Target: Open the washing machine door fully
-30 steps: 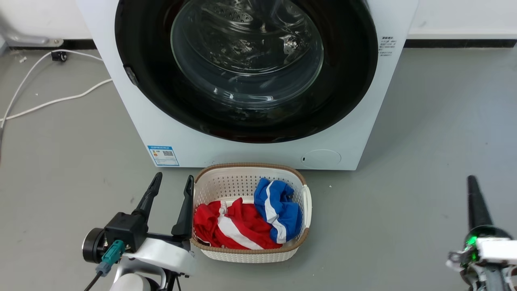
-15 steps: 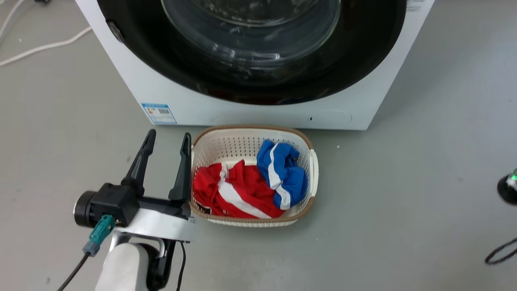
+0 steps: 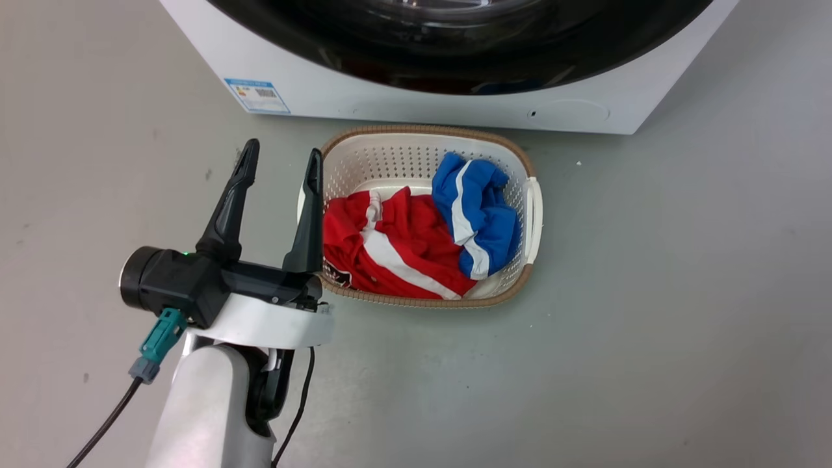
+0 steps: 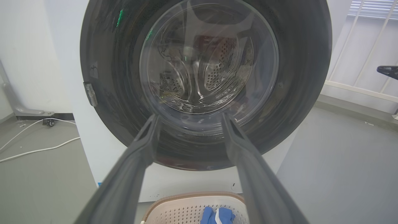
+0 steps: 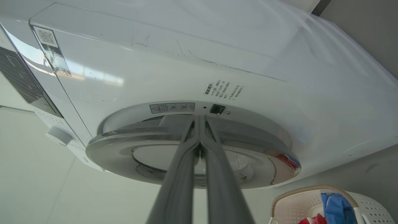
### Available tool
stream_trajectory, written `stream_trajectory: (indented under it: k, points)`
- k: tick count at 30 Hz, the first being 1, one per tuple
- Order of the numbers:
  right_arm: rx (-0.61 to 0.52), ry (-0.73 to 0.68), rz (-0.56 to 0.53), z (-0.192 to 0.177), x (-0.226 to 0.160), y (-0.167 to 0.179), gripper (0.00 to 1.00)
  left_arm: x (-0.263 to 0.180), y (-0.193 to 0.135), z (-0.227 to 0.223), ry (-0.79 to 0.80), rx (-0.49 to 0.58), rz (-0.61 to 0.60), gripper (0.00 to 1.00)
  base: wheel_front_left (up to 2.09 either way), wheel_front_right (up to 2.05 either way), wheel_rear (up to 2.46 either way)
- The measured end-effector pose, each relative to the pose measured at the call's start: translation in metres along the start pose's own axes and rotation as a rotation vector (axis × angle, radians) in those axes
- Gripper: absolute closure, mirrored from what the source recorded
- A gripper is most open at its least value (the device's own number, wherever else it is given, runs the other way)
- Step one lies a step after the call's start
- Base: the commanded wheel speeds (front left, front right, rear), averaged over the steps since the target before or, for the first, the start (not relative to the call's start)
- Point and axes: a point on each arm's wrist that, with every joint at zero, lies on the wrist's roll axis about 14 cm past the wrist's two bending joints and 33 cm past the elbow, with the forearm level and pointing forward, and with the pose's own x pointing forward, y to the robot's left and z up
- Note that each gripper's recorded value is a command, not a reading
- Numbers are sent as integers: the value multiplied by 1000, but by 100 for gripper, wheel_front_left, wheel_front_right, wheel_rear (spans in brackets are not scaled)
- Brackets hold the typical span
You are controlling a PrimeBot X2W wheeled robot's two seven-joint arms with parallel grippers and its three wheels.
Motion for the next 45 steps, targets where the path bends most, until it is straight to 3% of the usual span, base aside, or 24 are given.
stream_trajectory:
  k: [14,26,34,45]
  points:
    - [-109,197,15,-51,84,19,100,12,2,-21,34,3,-13,0,0,0,0]
    - [-112,256,-3,-76,111,12,100,14,1,-33,61,20,-31,0,0,0,0]
    - [-103,348,-25,-86,105,8,100,14,0,-32,61,19,-33,0,0,0,0]
    - [-96,544,-68,-107,57,8,100,7,-8,-14,35,-2,-39,0,0,0,0]
